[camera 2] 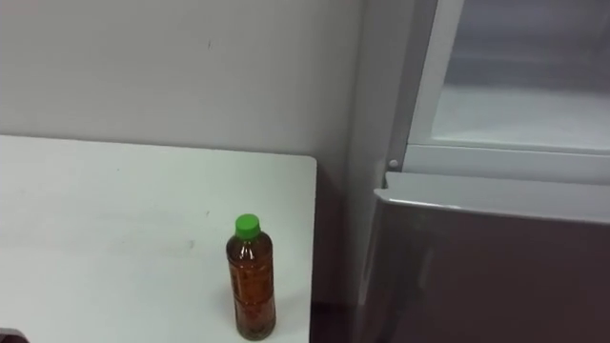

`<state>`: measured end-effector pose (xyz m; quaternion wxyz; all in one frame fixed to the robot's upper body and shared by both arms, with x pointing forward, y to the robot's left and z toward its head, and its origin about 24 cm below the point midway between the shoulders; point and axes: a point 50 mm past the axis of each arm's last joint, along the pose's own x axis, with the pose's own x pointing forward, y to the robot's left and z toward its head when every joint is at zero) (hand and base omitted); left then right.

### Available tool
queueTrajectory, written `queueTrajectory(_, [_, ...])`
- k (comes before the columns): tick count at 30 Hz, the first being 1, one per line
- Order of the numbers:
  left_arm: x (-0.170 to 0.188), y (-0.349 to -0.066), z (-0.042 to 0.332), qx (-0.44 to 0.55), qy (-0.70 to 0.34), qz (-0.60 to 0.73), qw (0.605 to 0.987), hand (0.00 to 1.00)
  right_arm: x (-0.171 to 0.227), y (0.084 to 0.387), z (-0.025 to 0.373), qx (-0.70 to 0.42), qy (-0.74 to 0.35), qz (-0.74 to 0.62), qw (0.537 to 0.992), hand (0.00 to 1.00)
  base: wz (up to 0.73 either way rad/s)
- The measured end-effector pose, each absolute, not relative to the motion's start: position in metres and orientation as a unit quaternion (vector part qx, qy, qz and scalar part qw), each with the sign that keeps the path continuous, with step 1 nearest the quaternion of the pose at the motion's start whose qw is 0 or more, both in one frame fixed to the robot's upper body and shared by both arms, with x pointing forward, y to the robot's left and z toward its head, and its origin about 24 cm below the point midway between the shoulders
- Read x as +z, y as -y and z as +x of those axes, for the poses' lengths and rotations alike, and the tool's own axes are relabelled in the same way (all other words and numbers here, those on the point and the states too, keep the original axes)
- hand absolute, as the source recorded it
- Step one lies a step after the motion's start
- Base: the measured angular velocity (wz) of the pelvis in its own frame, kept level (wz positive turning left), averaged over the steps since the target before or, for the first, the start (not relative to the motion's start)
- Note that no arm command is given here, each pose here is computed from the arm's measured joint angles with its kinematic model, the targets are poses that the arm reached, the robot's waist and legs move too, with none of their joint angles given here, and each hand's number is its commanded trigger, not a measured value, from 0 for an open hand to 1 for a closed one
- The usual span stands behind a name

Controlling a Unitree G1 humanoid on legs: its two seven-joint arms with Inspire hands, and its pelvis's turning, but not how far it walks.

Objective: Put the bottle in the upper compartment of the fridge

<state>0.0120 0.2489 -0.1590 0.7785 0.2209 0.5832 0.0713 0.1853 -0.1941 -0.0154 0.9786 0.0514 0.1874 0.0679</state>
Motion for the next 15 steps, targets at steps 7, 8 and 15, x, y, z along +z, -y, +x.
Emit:
queueTrajectory(7, [-0.1582, -0.2523, 0.0124, 0.072, -0.583, 0.225, 0.777, 0.0, -0.0116, 0.1937, 0.1867, 0.063, -0.184, 0.049, 0.98, 0.0, 0.0])
queueTrajectory(8, [-0.1582, -0.2523, 0.0127, 0.072, -0.583, 0.225, 0.778, 0.0, -0.0115, 0.1945, 0.1867, 0.061, -0.184, 0.047, 0.98, 0.0, 0.0])
queueTrajectory(15, [-0.1565, -0.2576, 0.014, 0.074, -0.58, 0.233, 0.777, 0.0, -0.0097, 0.197, 0.1889, 0.048, -0.182, 0.036, 0.981, 0.0, 0.01])
